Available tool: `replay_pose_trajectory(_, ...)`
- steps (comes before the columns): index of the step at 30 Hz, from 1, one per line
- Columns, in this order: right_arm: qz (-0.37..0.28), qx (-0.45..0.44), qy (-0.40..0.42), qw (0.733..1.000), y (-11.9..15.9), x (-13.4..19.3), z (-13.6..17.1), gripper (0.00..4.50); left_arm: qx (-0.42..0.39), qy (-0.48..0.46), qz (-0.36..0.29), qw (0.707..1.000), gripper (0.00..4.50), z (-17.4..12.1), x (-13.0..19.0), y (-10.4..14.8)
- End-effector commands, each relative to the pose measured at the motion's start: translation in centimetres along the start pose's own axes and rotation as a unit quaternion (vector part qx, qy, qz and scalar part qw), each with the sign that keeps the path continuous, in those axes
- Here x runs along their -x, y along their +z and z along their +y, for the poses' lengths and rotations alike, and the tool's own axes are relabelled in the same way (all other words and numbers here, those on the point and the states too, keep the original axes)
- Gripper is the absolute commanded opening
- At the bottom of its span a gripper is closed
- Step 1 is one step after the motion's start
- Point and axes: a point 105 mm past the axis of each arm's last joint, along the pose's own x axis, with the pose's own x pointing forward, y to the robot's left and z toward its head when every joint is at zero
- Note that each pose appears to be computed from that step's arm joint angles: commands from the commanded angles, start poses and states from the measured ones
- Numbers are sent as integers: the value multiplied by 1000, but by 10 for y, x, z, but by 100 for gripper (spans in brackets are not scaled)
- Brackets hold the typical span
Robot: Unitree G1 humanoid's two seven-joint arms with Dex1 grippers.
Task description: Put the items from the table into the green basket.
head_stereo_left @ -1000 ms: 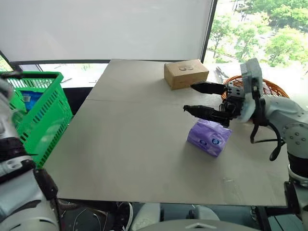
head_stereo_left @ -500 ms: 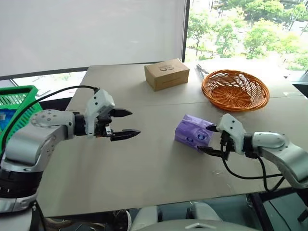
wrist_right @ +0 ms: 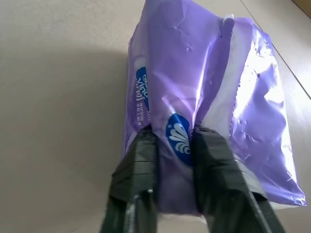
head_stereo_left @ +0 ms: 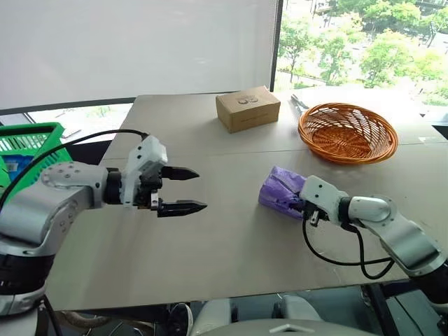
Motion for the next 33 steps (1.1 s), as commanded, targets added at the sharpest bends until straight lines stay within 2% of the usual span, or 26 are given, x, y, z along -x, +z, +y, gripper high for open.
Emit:
replay_pose_trajectory(1,-55,23,-32,998,21,2,-15,1,7,29,-19,999,450,6,-4,0)
replay_pose_trajectory(4,-153,78,-24,985,62,3,-11,1,30,56,-53,997,450,15,-15,-2)
replay_pose_trajectory(5,-193,58,-7,979,78,5,-5,1,22,60,-53,997,450,16,-20,-3)
replay_pose_trajectory(7,-229,33,31,972,96,7,6,1,-3,64,-61,996,450,17,-31,1)
replay_pose_trajectory(10,-209,41,63,975,98,2,11,1,-53,59,-114,990,450,15,-43,28)
replay_pose_trajectory(12,-179,49,84,979,96,-5,13,1,-96,54,-119,987,450,15,-50,41)
replay_pose_trajectory(14,-159,70,97,980,95,-10,14,1,-129,52,-99,985,450,16,-55,42)
replay_pose_trajectory(18,-176,68,90,978,116,-12,6,1,-192,30,-27,981,450,15,-60,26)
replay_pose_trajectory(23,-177,83,91,976,127,-12,4,1,-223,-21,84,971,450,6,-57,-10)
replay_pose_trajectory(27,-188,95,90,973,136,-9,4,1,-243,21,102,965,450,24,-63,-11)
replay_pose_trajectory(28,-190,96,91,973,137,-8,5,1,-245,31,105,963,398,27,-64,-12)
replay_pose_trajectory(29,-191,98,92,972,139,-8,5,1,-247,34,109,962,381,30,-65,-14)
replay_pose_trajectory(30,-192,99,93,972,140,-7,6,1,-248,35,110,962,334,30,-66,-15)
replay_pose_trajectory(32,-193,100,94,972,142,-6,6,1,-251,34,109,961,280,30,-70,-16)
replay_pose_trajectory(33,-194,99,94,971,142,-6,6,1,-255,35,107,960,218,30,-71,-15)
